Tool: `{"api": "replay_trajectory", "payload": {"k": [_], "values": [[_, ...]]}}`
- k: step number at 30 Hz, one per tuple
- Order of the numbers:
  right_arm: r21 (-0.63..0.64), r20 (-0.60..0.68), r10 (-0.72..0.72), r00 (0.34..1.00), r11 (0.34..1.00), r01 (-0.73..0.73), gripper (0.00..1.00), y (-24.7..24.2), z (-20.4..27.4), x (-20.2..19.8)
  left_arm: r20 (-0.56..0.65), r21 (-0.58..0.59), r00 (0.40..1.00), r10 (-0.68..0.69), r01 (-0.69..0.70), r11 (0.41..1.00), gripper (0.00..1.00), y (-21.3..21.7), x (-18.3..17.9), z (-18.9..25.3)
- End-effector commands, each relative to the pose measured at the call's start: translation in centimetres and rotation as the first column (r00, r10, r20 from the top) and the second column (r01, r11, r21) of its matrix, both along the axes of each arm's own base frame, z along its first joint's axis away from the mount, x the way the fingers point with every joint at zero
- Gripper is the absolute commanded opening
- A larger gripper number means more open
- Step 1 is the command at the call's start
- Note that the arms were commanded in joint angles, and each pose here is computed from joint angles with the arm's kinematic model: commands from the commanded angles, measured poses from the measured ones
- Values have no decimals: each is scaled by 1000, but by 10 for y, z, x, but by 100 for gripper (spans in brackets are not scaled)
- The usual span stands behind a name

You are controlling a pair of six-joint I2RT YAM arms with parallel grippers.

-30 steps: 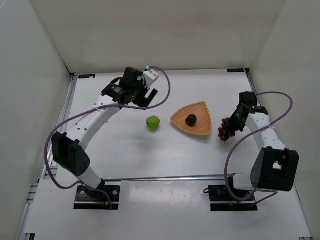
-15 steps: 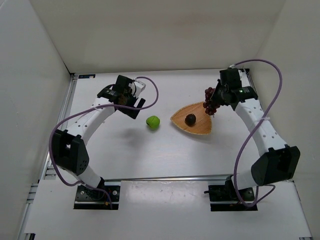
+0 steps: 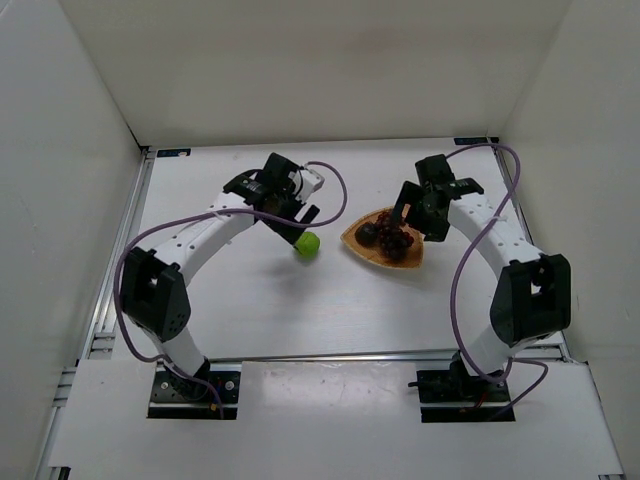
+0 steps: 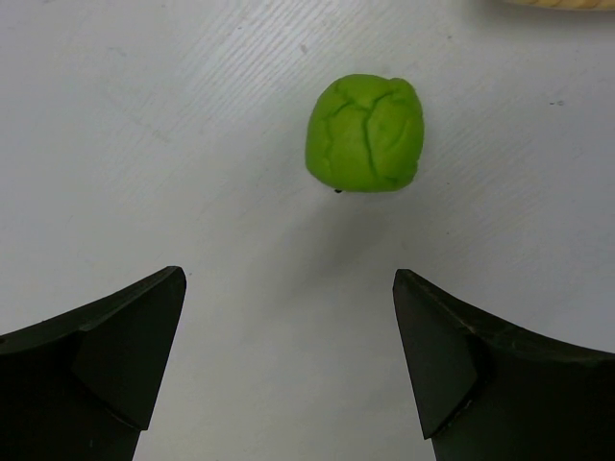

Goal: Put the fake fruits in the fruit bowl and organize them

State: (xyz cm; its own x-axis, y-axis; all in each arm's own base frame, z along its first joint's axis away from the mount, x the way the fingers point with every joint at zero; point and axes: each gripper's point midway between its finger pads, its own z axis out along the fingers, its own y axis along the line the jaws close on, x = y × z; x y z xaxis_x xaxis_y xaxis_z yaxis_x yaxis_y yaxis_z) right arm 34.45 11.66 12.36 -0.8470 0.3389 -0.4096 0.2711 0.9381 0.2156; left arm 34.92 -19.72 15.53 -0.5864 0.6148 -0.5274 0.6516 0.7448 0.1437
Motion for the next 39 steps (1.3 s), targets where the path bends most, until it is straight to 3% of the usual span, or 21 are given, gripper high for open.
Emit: {"api": "replay_trajectory", "payload": {"k": [1,5,10,13,16,20,21,22,24,28,31,35,39], "values": [[14,113,-12,994,1000,11,96,0,42,8,-26,-20,998,-54,54,998,100,-19,0,0],[20,199,-16,980,1000,13,99,-6,77,3,-110,-31,987,-116,113,993,100,-42,-1,-22],[12,233,-41,972,999,40,99,-17,88,-16,-187,-13,974,-131,130,991,100,-59,10,-51],[10,233,-56,971,998,55,99,-22,87,-25,-185,77,979,-81,96,992,100,-53,28,-72],[14,242,-72,968,997,71,99,-27,91,-37,-206,116,976,-64,90,989,93,-52,34,-83],[32,275,-96,957,995,90,99,-30,103,-45,-227,103,971,-74,99,990,63,-55,32,-81],[39,293,-97,951,995,90,99,-31,109,-47,-262,109,962,-75,107,988,46,-52,24,-82],[33,295,-102,950,995,96,99,-33,109,-46,-264,79,960,-91,116,990,37,-58,24,-75],[35,315,-108,943,994,102,99,-36,116,-51,-257,30,960,-107,119,992,27,-65,21,-54],[22,320,-117,940,993,116,99,-41,116,-56,-160,-80,971,-180,169,982,27,-97,20,-6],[14,305,-127,944,992,129,99,-44,110,-60,-62,-116,951,-304,296,948,28,-134,11,12],[2,299,-131,945,991,137,99,-48,106,-66,-59,-130,889,-454,444,887,28,-175,-16,6],[-2,300,-154,941,987,162,99,-55,104,-72,-67,-142,854,-516,504,852,29,-203,-31,-4]]}}
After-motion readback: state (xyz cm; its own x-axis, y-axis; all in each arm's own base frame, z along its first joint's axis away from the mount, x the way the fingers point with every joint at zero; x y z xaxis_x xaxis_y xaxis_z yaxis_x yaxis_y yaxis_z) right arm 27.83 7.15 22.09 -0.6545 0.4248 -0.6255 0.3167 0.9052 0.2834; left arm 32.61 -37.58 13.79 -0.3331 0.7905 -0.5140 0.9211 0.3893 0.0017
